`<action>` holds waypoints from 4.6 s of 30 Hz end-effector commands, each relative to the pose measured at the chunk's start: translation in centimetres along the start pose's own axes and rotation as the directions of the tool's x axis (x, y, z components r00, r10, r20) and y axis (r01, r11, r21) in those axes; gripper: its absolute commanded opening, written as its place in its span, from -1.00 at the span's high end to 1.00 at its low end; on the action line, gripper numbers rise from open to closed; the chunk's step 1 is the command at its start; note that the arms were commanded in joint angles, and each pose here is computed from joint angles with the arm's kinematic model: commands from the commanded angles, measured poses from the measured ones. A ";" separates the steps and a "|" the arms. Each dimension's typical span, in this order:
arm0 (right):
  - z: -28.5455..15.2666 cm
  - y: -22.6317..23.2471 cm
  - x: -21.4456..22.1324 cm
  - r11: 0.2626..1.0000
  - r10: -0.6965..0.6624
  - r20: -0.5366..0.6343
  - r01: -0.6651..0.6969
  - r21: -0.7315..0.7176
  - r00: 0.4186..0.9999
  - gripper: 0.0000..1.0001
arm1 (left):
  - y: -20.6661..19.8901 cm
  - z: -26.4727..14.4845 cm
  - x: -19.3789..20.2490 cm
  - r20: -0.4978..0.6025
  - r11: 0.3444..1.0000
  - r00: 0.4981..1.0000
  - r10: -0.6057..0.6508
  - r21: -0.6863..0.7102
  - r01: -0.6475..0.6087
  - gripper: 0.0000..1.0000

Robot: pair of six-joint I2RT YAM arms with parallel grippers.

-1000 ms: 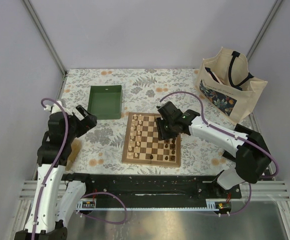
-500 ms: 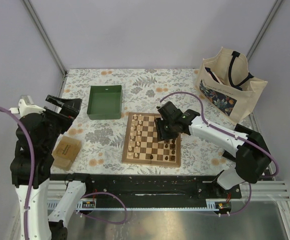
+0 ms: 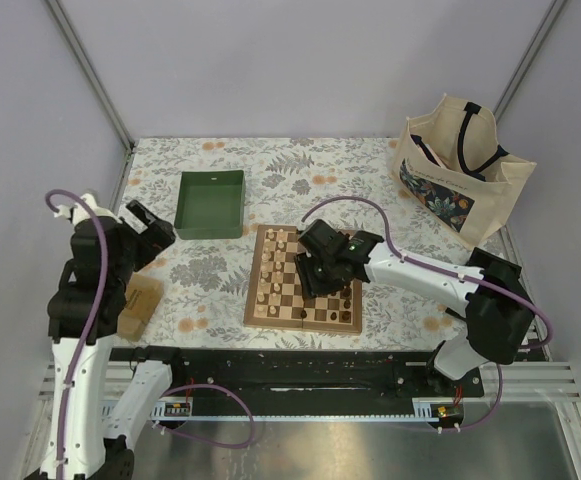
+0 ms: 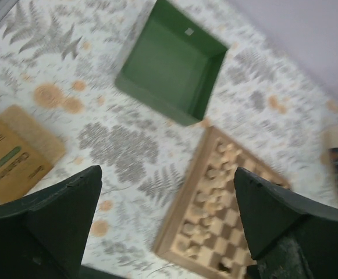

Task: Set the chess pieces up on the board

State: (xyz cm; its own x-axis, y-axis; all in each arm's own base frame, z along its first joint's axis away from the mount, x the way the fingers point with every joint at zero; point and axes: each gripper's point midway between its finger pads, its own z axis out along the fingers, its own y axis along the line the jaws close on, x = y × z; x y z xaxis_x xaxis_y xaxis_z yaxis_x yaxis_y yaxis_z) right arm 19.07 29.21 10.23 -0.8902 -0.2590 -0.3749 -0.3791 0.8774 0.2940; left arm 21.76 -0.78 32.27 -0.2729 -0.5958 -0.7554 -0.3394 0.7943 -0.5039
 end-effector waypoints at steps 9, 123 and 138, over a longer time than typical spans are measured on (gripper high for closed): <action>0.5 3.1 0.7 0.998 -0.044 -0.010 0.043 -0.035 0.999 -0.16 | 7.3 5.2 7.3 -0.081 0.965 0.971 0.223 -0.123 -0.232 -0.98; 0.9 -6.0 2.5 0.950 0.118 0.043 -0.126 0.285 0.992 0.55 | 8.3 8.0 11.3 -0.241 0.961 0.947 0.212 -0.126 -0.247 -0.98; 1.3 -5.9 2.9 0.952 0.118 0.026 -0.121 0.280 0.993 0.49 | 8.3 8.1 11.4 -0.243 0.961 0.947 0.209 -0.129 -0.246 -0.98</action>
State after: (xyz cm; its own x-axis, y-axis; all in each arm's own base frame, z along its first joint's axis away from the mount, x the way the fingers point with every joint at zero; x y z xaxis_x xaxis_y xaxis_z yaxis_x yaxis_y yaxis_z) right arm 18.71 24.04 5.67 -0.9260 -0.1643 -0.3400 -0.2002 0.9770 0.0733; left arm 22.09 0.10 15.01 -0.5816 -0.4288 -0.6913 -0.3944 0.8918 -0.2214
